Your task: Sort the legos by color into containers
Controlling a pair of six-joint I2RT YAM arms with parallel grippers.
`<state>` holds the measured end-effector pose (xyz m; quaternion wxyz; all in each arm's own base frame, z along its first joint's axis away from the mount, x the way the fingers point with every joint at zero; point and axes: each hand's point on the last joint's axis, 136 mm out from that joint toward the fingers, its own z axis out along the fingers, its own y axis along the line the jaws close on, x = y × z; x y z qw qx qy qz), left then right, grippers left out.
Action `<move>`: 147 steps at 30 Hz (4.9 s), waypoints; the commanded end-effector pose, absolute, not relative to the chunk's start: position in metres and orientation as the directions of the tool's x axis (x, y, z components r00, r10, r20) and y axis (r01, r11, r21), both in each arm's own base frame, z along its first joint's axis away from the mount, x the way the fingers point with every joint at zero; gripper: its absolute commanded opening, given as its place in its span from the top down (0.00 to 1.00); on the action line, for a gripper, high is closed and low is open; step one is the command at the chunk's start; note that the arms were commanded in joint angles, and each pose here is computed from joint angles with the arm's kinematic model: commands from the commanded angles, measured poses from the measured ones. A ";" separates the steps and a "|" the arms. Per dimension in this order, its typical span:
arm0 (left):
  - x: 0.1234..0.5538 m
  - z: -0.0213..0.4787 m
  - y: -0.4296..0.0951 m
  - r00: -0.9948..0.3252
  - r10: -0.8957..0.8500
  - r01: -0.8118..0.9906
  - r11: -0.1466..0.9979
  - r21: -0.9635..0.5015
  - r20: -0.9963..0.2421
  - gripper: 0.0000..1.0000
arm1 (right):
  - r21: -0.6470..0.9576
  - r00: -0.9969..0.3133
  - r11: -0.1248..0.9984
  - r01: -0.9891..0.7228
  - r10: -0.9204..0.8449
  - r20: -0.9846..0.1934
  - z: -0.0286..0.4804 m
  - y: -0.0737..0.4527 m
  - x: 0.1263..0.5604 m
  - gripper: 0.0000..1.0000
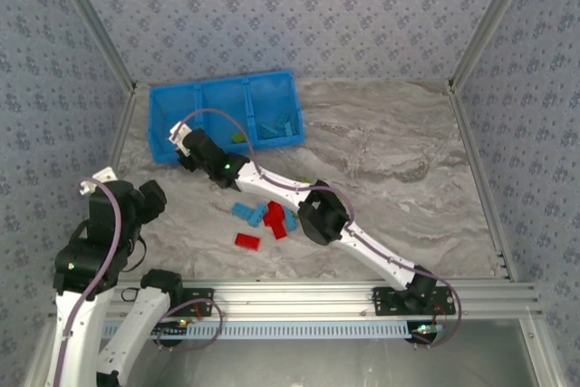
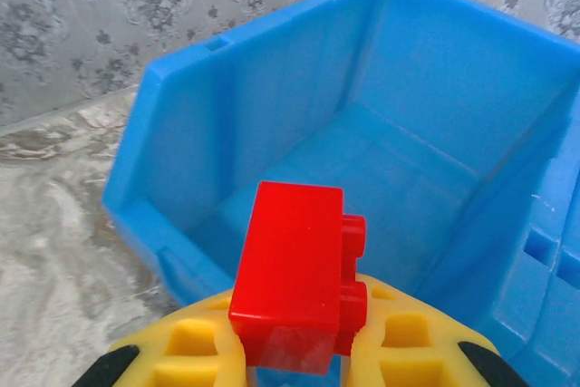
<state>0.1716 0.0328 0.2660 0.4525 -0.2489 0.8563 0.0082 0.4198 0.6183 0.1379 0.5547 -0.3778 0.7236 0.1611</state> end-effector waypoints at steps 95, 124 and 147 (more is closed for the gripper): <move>0.496 0.196 0.035 -0.549 -0.454 -0.484 0.857 -0.177 -0.702 0.25 | 0.193 -0.655 0.879 -0.436 -0.162 -0.738 0.260 0.186 0.191 0.00; 0.184 0.308 -0.133 -0.310 0.399 0.682 0.725 0.090 -0.863 0.14 | 0.141 -0.571 0.635 -0.760 -0.547 -0.612 0.153 0.390 0.245 0.10; 0.106 0.250 -0.144 -0.157 0.533 0.895 0.432 0.108 -0.831 0.02 | 0.028 -0.478 0.504 -0.863 -0.798 -0.368 0.023 0.452 0.253 0.53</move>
